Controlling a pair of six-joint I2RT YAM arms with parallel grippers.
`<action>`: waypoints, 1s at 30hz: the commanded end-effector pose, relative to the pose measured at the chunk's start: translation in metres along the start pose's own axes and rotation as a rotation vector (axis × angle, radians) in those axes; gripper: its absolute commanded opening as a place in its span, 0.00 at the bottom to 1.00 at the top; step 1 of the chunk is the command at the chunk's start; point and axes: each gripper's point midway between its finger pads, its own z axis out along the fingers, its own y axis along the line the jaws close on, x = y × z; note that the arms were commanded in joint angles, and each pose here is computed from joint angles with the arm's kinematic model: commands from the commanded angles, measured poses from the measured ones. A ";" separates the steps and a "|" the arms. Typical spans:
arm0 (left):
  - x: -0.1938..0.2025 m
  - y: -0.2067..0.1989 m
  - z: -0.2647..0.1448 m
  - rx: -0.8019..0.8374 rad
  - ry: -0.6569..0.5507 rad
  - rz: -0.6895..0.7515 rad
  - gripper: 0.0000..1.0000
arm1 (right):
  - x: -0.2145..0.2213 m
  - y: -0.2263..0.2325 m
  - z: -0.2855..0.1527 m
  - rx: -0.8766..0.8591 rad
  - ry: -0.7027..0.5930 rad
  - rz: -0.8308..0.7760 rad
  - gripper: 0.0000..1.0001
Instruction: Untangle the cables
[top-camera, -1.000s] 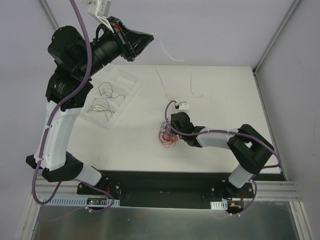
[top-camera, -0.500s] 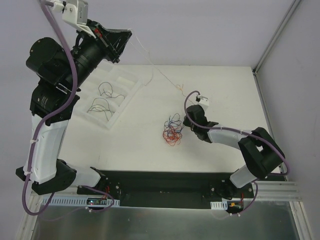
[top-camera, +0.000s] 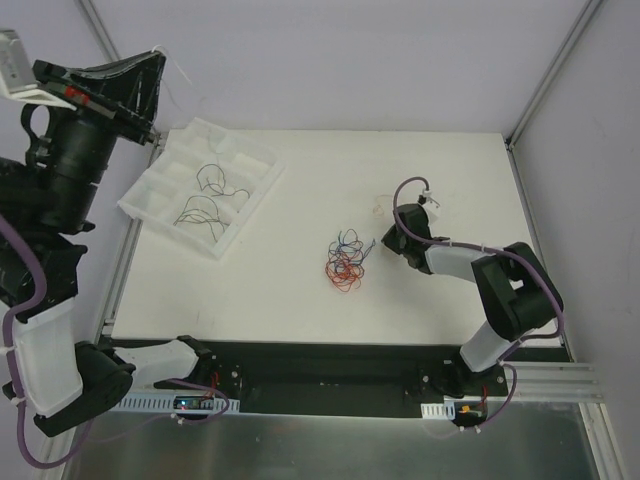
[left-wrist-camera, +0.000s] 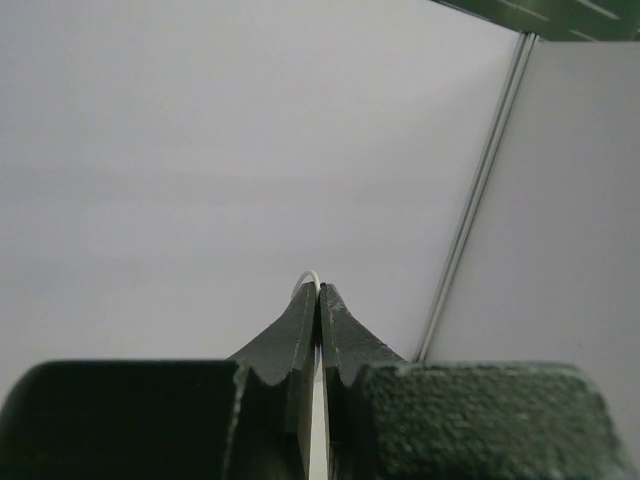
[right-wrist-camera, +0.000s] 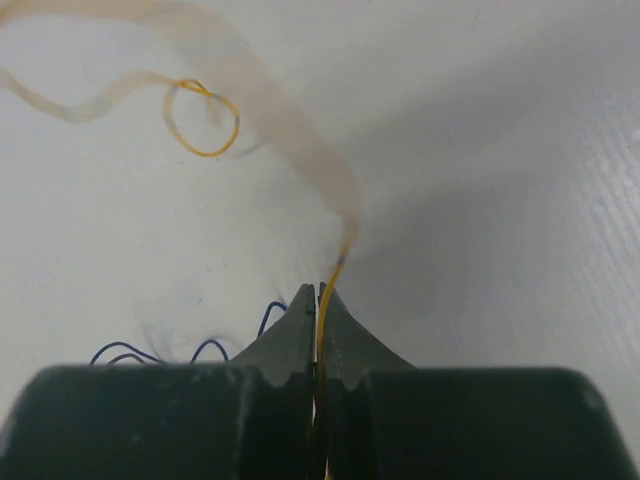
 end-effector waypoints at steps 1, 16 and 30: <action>-0.029 0.008 -0.009 -0.041 -0.090 0.032 0.00 | -0.006 -0.009 0.009 0.018 0.034 0.119 0.02; 0.095 0.021 -0.018 -0.054 0.191 0.015 0.00 | -0.016 0.069 -0.073 -0.126 0.046 -0.364 0.65; 0.247 0.062 -0.058 -0.204 0.530 0.046 0.00 | 0.086 0.196 -0.057 -0.528 0.275 -0.418 0.61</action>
